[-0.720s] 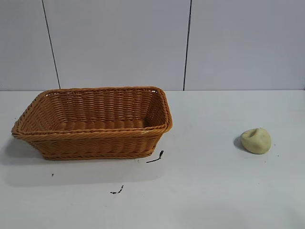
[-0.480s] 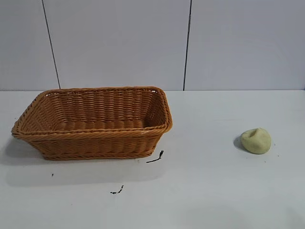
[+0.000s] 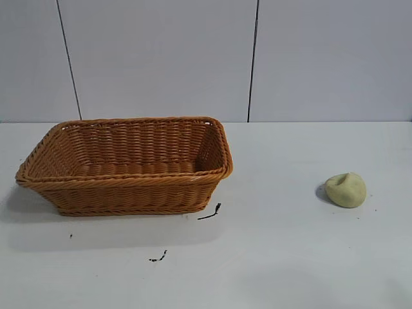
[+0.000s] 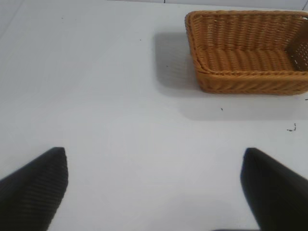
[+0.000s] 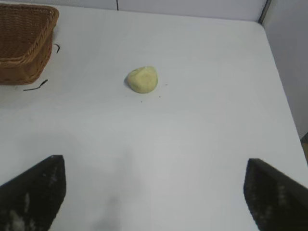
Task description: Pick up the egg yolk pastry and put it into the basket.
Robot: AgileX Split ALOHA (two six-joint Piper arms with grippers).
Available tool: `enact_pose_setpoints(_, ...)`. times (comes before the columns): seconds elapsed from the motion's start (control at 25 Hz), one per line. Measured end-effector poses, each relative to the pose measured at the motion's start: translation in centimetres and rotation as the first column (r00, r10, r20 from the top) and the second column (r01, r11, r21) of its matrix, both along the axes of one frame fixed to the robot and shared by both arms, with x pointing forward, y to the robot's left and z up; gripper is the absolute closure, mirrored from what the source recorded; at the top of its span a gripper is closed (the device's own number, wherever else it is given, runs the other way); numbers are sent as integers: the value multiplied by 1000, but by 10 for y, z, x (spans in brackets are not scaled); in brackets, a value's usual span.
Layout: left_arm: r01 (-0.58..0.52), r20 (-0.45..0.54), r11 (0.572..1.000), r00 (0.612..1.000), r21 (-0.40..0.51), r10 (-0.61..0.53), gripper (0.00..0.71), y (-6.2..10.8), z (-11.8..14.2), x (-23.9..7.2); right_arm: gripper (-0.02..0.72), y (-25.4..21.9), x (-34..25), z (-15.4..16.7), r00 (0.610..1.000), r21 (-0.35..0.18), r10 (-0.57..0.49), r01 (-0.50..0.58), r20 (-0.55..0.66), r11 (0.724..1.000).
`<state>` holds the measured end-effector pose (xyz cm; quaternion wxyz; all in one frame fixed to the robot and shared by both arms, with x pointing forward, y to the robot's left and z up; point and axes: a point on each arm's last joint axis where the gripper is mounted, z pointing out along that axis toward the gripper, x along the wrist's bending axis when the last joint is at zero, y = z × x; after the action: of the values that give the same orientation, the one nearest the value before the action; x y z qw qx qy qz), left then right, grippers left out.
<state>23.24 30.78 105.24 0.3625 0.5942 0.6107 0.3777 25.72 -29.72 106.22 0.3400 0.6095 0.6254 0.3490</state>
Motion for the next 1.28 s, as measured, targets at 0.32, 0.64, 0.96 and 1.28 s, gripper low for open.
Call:
enact_pose_setpoints(0.32, 0, 0, 1000, 1000, 0, 0, 14, 0, 0, 0, 10, 1, 74, 19, 958, -2, 0, 0, -287, 1000)
enact_pose_setpoints(0.64, 0, 0, 1000, 1000, 0, 0, 14, 0, 0, 0, 10, 2, 184, 12, 838, -6, -2, -1, -546, 1000)
enact_pose_setpoints(0.96, 0, 0, 1000, 1000, 0, 0, 14, 0, 0, 0, 10, 3, 304, -13, 766, -14, -4, -7, -643, 1000)
enact_pose_setpoints(1.28, 0, 0, 1000, 1000, 0, 0, 14, 0, 0, 0, 10, 17, 373, -40, 751, -38, 21, -62, -660, 997)
